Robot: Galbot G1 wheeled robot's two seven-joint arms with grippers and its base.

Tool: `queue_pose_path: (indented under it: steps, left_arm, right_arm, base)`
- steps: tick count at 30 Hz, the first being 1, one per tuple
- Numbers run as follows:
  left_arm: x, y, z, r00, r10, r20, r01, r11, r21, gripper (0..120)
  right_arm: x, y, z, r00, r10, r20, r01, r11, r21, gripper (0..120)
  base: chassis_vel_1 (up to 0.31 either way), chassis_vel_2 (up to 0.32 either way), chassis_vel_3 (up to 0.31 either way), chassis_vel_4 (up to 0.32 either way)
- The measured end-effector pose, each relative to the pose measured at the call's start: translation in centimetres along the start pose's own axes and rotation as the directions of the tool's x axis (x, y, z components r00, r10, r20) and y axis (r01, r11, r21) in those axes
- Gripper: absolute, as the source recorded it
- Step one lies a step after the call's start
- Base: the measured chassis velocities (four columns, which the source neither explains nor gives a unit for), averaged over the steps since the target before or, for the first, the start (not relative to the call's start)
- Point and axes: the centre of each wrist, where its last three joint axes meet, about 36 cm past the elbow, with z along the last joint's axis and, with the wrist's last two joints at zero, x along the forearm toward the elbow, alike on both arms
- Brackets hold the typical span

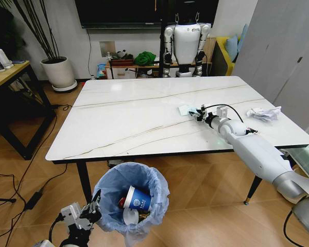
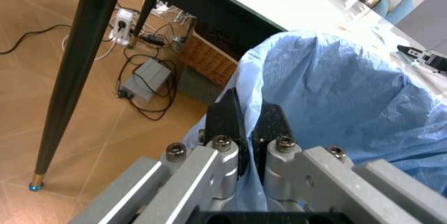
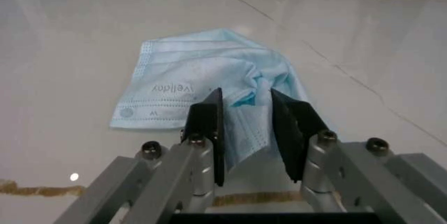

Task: Pick up the trash bin and place the trash from the table into it.

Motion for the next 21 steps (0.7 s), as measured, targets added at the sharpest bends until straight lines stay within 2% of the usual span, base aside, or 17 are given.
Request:
queue_pose_path:
  steps: [4, 7, 18, 20, 21]
  left_arm:
    - [0.0, 0.0, 0.0, 1.0, 0.003, -0.001, -0.003, 1.0, 0.001, 0]
    - [-0.1, -0.1, 0.1, 1.0, 0.006, -0.004, -0.006, 1.0, 0.002, 0]
    - [-0.5, -0.1, 0.3, 0.999, 0.032, -0.023, -0.032, 0.999, 0.009, 0]
    - [-0.7, -0.1, 0.2, 0.999, 0.042, -0.03, -0.041, 0.999, 0.014, 0]
    - [-0.7, -0.1, 0.2, 0.999, 0.042, -0.03, -0.041, 0.999, 0.014, 0]
  right_arm:
    - [0.4, 0.2, 0.0, 1.0, -0.014, 0.005, 0.014, 1.0, 0.006, 5]
    - [1.0, 0.4, -0.1, 0.999, -0.037, 0.024, 0.037, 0.999, 0.01, 0]
    - [7.4, 1.8, -1.1, 0.967, -0.212, 0.14, 0.212, 0.977, 0.016, 0]
    - [11.4, 2.2, -2.3, 0.937, -0.293, 0.192, 0.28, 0.956, 0.088, 0]
    - [11.4, 2.2, -2.3, 0.937, -0.293, 0.192, 0.28, 0.956, 0.088, 0]
  base:
    - [0.0, 0.0, 0.0, 0.0]
    - [0.0, 0.0, 0.0, 0.0]
    - [0.0, 0.0, 0.0, 0.0]
    - [0.0, 0.0, 0.0, 0.0]
    - [0.0, 0.0, 0.0, 0.0]
